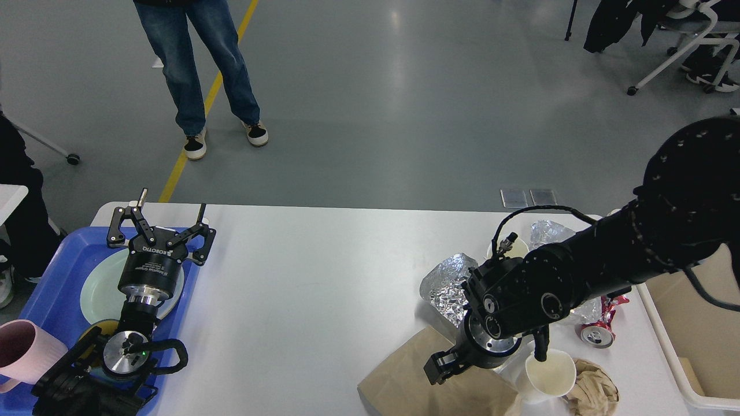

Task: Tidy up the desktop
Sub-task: 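Grasp the brown paper bag with the right gripper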

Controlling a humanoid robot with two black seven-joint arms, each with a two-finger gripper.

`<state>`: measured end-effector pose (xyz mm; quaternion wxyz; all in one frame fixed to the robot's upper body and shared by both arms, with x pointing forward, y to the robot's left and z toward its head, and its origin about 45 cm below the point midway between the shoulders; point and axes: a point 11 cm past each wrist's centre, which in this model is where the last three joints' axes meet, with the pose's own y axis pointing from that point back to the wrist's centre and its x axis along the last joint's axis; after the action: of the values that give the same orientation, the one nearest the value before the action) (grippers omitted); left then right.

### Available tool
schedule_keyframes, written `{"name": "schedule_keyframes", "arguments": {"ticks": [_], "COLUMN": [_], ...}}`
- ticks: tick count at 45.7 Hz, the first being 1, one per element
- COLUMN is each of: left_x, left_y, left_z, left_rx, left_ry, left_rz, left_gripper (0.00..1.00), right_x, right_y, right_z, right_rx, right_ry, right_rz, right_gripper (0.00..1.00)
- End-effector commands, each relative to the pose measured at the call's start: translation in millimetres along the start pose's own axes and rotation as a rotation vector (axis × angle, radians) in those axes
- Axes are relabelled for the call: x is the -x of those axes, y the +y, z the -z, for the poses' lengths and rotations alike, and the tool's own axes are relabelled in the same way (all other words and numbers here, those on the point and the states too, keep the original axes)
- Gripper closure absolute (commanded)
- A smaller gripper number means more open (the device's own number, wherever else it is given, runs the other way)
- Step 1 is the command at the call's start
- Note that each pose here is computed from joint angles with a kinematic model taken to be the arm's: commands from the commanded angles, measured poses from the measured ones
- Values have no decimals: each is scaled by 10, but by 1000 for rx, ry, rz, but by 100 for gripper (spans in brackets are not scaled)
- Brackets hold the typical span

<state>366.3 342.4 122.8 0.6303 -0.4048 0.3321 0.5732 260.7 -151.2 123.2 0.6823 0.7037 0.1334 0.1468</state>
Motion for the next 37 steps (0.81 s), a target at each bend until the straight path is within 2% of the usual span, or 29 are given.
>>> {"name": "schedule_keyframes", "arguments": {"ticks": [1, 12, 17, 23, 26, 28, 37], "left_x": [-1, -1, -1, -1, -1, -1, -1], "left_y": [1, 1, 1, 1, 1, 1, 1], "left_z": [0, 0, 0, 0, 0, 0, 0], "left_rx": [0, 0, 0, 0, 0, 0, 0], "left_ry": [0, 0, 0, 0, 0, 0, 0], "left_rz": [0, 0, 0, 0, 0, 0, 0], "left_gripper": [4, 4, 4, 4, 4, 4, 4], "right_x": [77, 148, 131, 137, 141, 152, 166], "right_y": [-191, -362, -363, -362, -363, -365, -372], "right_z": [57, 126, 118, 84, 89, 93, 132], "right_rx": [-7, -15, -11, 0, 1, 4, 17], "right_ry": [2, 19, 22, 20, 21, 22, 25], "right_rz": [18, 17, 12, 14, 14, 17, 26], "right_gripper": [8, 12, 32, 77, 88, 100, 100]}}
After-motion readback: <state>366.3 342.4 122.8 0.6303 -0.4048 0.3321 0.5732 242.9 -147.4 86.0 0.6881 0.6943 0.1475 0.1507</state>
